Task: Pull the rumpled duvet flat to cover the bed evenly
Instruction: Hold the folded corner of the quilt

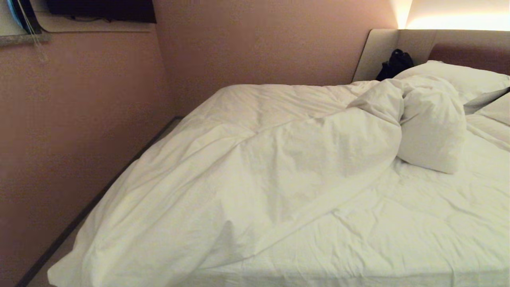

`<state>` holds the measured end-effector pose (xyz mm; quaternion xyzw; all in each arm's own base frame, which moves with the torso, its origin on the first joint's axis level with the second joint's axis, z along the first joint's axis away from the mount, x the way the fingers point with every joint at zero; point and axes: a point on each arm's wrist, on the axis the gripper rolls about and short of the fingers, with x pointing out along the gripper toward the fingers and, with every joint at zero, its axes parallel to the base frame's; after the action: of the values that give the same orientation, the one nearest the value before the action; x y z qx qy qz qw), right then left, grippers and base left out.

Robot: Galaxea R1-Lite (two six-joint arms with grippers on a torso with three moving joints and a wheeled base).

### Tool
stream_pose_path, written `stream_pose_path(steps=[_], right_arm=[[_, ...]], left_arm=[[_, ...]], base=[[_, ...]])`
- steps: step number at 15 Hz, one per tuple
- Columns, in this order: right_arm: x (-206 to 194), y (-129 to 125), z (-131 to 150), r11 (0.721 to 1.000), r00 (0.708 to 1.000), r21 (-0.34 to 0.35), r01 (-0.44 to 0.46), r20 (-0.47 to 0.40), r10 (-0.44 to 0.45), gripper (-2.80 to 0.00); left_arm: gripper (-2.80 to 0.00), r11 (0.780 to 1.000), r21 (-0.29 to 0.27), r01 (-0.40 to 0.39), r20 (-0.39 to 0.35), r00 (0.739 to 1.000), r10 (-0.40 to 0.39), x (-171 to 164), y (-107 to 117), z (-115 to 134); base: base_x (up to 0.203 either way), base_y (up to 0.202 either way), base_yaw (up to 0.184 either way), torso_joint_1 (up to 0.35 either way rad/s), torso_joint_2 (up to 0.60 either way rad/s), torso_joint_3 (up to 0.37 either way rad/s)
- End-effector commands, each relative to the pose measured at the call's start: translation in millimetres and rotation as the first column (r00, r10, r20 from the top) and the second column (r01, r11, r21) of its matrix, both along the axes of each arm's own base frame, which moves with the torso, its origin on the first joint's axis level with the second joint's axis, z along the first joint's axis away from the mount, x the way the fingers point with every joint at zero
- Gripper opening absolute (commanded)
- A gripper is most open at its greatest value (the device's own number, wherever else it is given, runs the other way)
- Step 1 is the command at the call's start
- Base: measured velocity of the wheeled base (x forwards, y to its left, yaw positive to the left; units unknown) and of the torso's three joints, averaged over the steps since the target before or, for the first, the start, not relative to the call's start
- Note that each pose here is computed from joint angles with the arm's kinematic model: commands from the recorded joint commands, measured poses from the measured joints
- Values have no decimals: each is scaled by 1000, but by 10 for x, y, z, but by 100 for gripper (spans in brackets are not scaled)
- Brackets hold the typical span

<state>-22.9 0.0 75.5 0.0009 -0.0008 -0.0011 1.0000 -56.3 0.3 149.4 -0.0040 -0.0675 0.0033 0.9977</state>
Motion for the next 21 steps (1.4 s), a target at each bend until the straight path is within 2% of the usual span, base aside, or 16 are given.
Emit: stream_pose_path(steps=[1, 16, 21], right_arm=[[1, 0, 0, 1000, 1000, 0, -1, -2, 1, -280], [1, 0, 0, 1000, 1000, 0, 1, -2, -1, -280], [1, 0, 0, 1000, 1000, 0, 0, -2, 0, -280]], left_arm=[[-280, 1000, 6, 3, 6, 1000, -3, -7, -1, -77], [-280, 999, 45, 4, -143, 990, 2, 283, -1, -636], [-280, 999, 46, 6, -182, 983, 2, 316, -1, -748]], base=[[0, 0, 0, 0, 0, 0], [0, 0, 0, 0, 0, 0], [0, 0, 0, 0, 0, 0]])
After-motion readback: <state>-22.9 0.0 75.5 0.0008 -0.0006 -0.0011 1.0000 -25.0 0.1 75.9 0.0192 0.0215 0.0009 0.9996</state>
